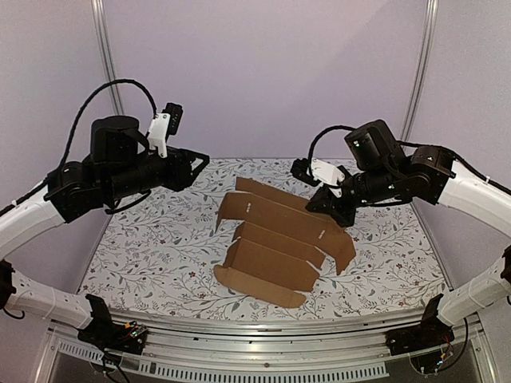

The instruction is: Fold the paper box

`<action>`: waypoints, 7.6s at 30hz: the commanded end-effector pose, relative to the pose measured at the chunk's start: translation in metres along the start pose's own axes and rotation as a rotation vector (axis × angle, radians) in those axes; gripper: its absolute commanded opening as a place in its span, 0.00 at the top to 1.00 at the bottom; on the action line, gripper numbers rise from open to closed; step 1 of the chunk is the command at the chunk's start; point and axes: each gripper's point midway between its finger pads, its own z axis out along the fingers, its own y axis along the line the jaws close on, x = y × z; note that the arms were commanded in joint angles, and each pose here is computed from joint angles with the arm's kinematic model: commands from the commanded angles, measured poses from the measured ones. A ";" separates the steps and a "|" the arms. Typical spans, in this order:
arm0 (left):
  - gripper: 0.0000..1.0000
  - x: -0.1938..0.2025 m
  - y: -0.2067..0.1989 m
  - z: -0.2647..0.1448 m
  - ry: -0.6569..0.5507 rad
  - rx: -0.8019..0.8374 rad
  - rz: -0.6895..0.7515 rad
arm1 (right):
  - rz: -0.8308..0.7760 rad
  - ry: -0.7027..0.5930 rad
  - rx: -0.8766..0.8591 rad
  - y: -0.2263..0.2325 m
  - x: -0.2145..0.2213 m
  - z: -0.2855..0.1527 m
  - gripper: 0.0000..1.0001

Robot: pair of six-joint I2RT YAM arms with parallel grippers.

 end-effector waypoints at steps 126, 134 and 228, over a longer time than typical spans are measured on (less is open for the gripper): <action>0.84 0.117 0.057 0.002 0.256 -0.205 -0.118 | 0.218 0.190 0.005 -0.041 0.036 0.062 1.00; 0.87 0.138 0.059 0.022 0.287 -0.203 -0.146 | 0.072 0.277 0.017 -0.036 0.055 0.087 1.00; 1.00 0.245 -0.027 0.119 0.452 0.385 -0.329 | -0.182 0.249 0.387 0.006 0.113 0.097 1.00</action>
